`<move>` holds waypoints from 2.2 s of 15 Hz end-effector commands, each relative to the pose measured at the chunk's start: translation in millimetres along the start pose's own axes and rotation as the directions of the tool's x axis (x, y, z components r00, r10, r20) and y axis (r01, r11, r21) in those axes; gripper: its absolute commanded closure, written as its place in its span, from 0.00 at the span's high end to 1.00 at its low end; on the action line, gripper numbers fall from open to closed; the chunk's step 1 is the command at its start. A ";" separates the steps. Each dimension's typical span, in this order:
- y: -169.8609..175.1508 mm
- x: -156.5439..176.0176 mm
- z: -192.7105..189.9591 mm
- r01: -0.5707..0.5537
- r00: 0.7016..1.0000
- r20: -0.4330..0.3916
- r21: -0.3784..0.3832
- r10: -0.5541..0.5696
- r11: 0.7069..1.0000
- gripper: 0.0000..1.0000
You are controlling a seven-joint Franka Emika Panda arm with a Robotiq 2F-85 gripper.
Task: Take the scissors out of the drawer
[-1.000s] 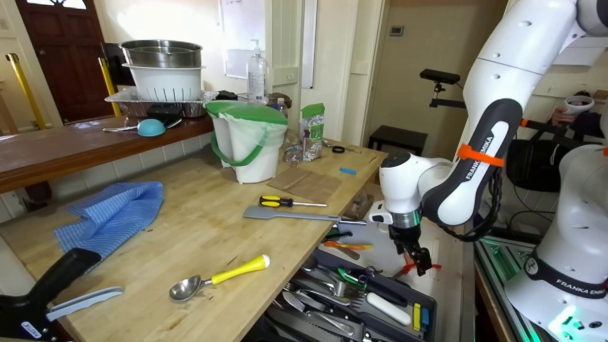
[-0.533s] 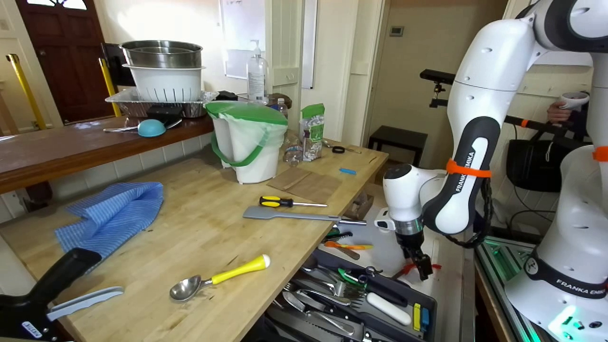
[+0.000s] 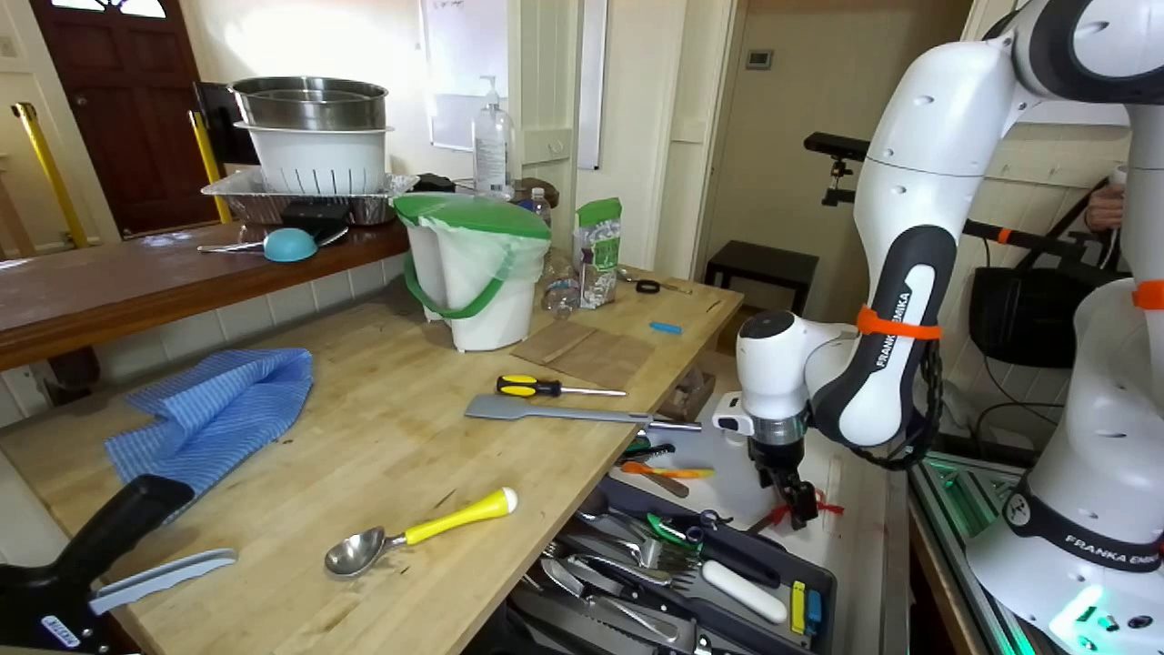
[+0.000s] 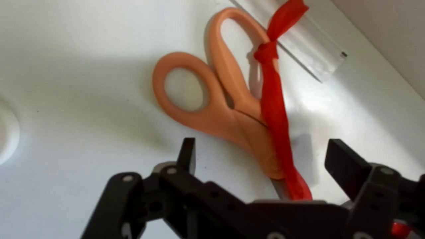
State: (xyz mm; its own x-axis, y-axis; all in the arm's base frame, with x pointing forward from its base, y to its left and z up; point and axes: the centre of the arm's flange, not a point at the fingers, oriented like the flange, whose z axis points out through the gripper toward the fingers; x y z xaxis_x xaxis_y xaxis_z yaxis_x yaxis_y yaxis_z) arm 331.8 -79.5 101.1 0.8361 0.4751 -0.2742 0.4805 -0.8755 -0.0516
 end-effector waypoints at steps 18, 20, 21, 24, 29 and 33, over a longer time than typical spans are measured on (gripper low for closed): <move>7.4 -23.0 4.9 0.142 0.989 -0.042 -0.062 -0.145 0.988 0.05; 9.9 -29.0 -7.4 0.074 0.995 -0.063 -0.036 -0.076 0.997 0.06; 9.1 -33.0 -16.9 0.038 0.996 -0.085 -0.027 -0.040 0.999 0.04; 2.6 -12.6 -49.1 -0.072 0.986 -0.150 0.019 0.074 0.997 0.06; -13.8 23.5 -95.4 -0.105 0.965 -0.237 0.052 0.115 0.993 0.06; -18.2 33.4 -144.6 0.038 0.977 -0.208 -0.007 -0.038 0.999 0.06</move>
State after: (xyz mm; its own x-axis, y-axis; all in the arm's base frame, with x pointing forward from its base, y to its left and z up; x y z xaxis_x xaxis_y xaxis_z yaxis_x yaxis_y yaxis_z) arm 386.9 -35.7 184.5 0.8928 0.4482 -0.0441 0.4445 -0.8927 -0.0743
